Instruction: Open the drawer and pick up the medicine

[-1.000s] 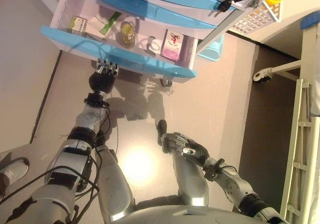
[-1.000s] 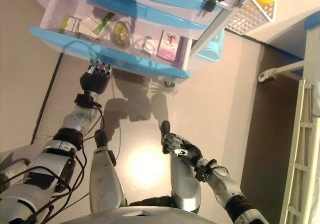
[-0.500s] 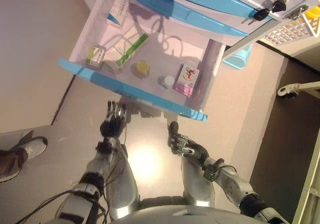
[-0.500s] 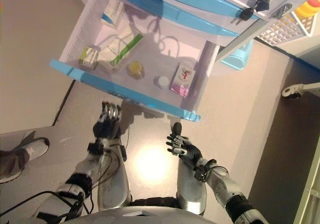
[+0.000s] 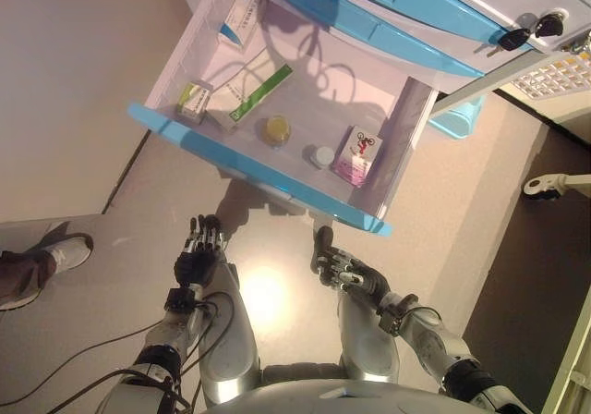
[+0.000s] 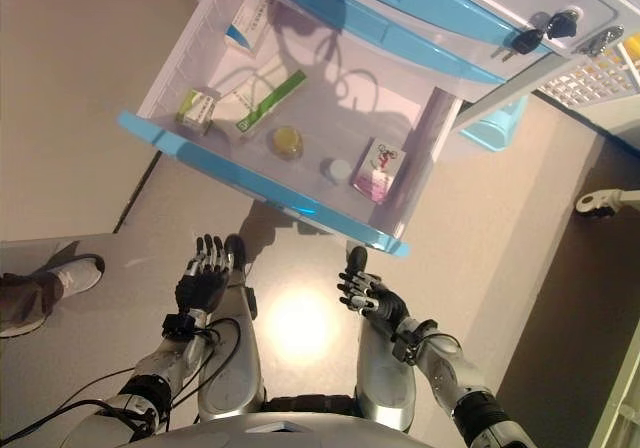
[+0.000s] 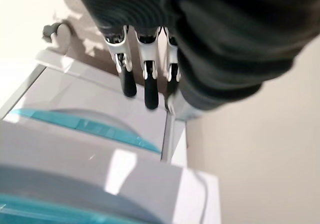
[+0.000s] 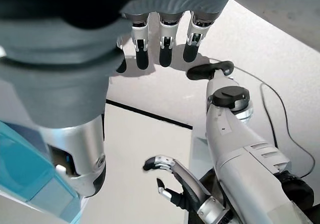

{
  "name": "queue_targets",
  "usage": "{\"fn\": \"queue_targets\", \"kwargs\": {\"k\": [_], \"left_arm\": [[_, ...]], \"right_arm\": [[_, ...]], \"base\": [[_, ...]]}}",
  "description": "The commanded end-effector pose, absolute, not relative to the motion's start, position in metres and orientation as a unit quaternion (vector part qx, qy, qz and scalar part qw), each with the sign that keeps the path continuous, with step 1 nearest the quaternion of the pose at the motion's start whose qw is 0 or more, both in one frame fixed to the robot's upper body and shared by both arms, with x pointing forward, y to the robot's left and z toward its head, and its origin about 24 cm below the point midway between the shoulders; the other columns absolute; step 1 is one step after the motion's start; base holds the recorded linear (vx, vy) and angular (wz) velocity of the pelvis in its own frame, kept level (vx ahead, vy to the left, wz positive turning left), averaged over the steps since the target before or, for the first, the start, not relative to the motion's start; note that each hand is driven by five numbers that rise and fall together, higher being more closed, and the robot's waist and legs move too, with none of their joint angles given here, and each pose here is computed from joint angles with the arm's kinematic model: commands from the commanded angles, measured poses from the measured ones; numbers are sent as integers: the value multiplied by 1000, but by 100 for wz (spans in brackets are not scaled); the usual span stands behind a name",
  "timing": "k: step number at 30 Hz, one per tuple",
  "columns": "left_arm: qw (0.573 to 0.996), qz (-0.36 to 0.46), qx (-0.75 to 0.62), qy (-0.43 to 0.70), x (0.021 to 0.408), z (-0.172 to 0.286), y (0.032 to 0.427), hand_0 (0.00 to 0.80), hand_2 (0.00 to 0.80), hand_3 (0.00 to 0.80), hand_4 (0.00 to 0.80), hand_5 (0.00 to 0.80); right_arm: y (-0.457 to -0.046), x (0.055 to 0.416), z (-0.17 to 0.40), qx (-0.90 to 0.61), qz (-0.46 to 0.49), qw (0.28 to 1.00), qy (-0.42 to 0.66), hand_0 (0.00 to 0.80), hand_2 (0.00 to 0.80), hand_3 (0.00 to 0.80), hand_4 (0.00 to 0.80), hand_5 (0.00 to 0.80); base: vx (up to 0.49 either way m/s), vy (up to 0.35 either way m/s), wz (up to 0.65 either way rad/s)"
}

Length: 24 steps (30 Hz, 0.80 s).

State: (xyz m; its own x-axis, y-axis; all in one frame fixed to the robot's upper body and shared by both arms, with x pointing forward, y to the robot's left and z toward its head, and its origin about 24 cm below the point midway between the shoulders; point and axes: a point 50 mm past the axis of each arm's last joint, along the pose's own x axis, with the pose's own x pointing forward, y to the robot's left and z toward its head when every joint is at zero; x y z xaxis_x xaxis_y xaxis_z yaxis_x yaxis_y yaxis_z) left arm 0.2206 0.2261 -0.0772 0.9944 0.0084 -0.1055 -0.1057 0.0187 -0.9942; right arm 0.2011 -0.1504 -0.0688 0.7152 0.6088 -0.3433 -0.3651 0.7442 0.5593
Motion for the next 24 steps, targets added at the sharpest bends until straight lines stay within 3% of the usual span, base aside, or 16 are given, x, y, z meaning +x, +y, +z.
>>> {"fn": "queue_targets", "kwargs": {"k": [1,3,6,10,16,24], "left_arm": [[699,122,-698,91,194,-100,231,0,0,0,0,0],[707,155,-683,103,194,-102,239,0,0,0,0,0],[739,202,-630,130,193,-105,250,0,0,0,0,0],[778,245,-567,114,190,-100,272,0,0,0,0,0],[840,263,-462,111,162,-90,301,0,0,0,0,0],[862,249,-415,147,112,-97,305,0,0,0,0,0]], "right_arm": [[-152,166,-94,244,251,881,319,0,0,0,0,0],[-159,167,-97,243,213,888,327,0,0,0,0,0],[-182,164,-113,183,88,901,383,0,0,0,0,0],[-226,162,-118,219,-89,885,402,0,0,0,0,0],[-288,170,-80,230,-267,893,278,0,0,0,0,0],[-344,184,11,142,-304,940,65,0,0,0,0,0]], "base": [[13,39,11],[13,47,8],[-10,47,1],[-8,5,4],[57,-51,7],[74,25,10]]}}
